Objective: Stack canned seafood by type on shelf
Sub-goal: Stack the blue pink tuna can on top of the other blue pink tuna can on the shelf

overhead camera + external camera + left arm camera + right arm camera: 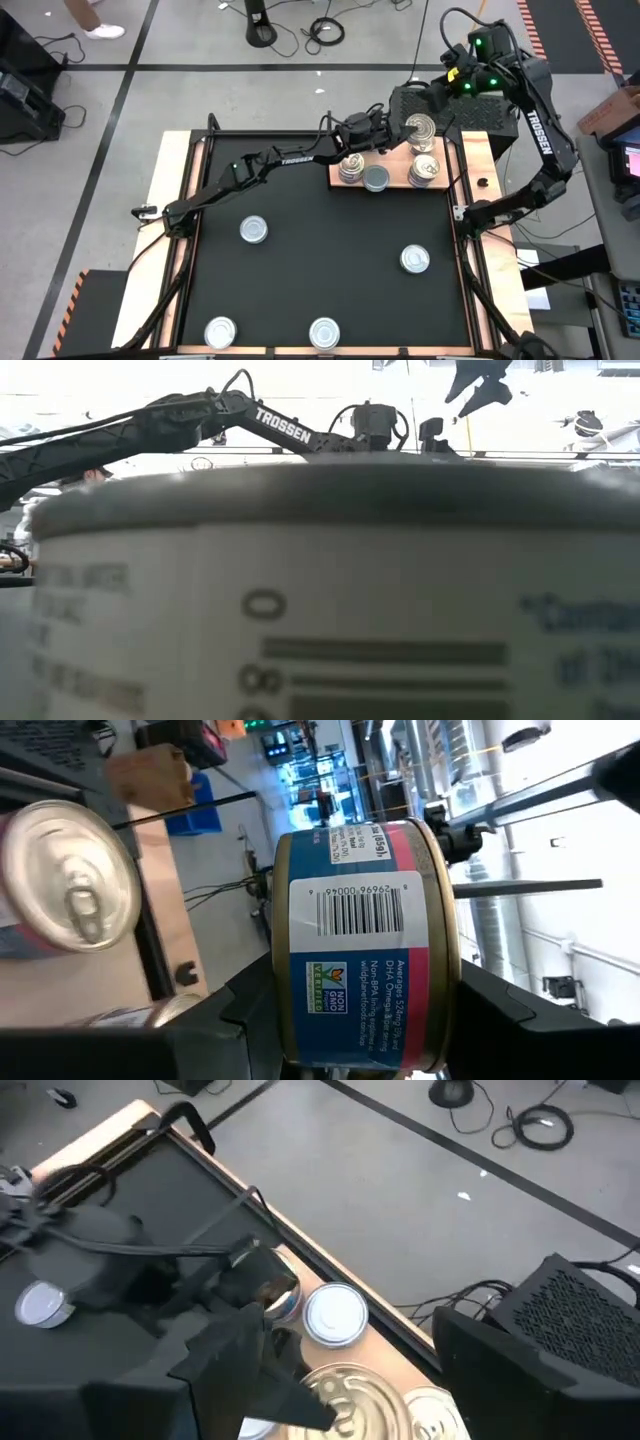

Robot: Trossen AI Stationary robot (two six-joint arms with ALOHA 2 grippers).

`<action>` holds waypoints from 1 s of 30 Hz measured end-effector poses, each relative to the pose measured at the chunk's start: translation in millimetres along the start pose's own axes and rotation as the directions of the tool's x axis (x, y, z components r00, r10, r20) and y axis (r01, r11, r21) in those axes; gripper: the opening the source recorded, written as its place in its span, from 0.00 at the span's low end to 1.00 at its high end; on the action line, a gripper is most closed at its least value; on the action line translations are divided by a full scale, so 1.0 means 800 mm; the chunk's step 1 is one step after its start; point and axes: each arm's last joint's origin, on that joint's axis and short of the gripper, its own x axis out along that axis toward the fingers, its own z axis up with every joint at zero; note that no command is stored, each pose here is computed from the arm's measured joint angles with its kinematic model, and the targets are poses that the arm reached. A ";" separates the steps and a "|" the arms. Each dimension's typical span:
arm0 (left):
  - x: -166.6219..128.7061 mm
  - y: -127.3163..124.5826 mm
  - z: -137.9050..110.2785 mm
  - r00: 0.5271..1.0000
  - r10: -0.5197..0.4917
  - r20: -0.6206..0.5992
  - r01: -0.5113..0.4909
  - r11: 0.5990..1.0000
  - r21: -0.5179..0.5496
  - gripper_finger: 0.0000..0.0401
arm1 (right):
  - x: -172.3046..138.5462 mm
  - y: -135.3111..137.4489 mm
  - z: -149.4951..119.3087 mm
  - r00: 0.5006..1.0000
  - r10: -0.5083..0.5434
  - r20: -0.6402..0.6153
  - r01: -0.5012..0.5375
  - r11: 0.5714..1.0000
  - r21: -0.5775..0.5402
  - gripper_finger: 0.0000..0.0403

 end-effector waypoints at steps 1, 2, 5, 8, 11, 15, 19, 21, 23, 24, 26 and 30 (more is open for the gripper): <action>0.000 -0.001 -0.001 1.000 -0.005 -0.001 0.005 1.000 0.000 0.49 | 0.002 -0.001 0.000 1.000 0.000 -0.009 0.000 1.000 0.010 0.70; 0.000 -0.002 -0.001 1.000 -0.008 -0.001 0.008 1.000 0.001 0.49 | 0.005 -0.002 -0.001 1.000 -0.002 -0.025 0.003 1.000 0.028 0.70; 0.001 -0.003 -0.006 1.000 -0.005 -0.010 0.004 0.998 -0.060 0.49 | 0.015 -0.007 -0.004 0.996 -0.018 -0.092 0.024 0.998 0.064 0.70; 0.003 -0.007 -0.022 1.000 -0.005 -0.013 0.003 0.991 -0.131 0.49 | 0.024 -0.013 -0.002 0.994 -0.026 -0.105 0.031 0.998 0.052 0.70; 0.005 -0.013 -0.044 1.000 -0.008 -0.003 0.008 0.988 -0.156 0.49 | 0.027 -0.015 0.005 0.998 -0.034 -0.051 0.034 0.999 0.016 0.70; 0.006 -0.018 -0.063 0.993 0.022 0.112 -0.005 0.988 -0.155 0.49 | 0.026 -0.015 0.012 1.000 -0.028 0.006 0.028 0.999 -0.047 0.70; 0.006 -0.024 -0.073 0.968 0.023 0.248 0.019 0.986 -0.165 0.49 | 0.017 -0.010 0.011 0.999 0.040 0.031 -0.038 0.997 -0.069 0.70; 0.006 -0.026 -0.091 0.966 0.055 0.254 -0.005 0.981 -0.192 0.49 | 0.011 -0.007 0.010 0.998 0.047 0.045 -0.044 0.997 -0.070 0.70; 0.005 -0.025 -0.117 0.965 0.110 0.239 -0.041 0.960 -0.276 0.49 | 0.008 -0.004 0.011 0.997 0.053 0.063 -0.047 0.995 -0.082 0.70; 0.004 -0.024 -0.128 0.963 0.137 0.232 -0.058 0.946 -0.318 0.49 | 0.006 -0.002 0.011 0.996 0.056 0.069 -0.050 0.995 -0.085 0.70; 0.003 -0.022 -0.141 0.962 0.176 0.211 -0.097 0.935 -0.340 0.49 | 0.002 0.000 0.010 0.995 0.057 0.077 -0.050 0.995 -0.082 0.70; 0.003 -0.016 -0.126 0.953 0.194 0.233 -0.123 0.950 -0.287 0.49 | -0.003 0.002 0.009 0.995 0.056 0.086 -0.049 0.995 -0.084 0.70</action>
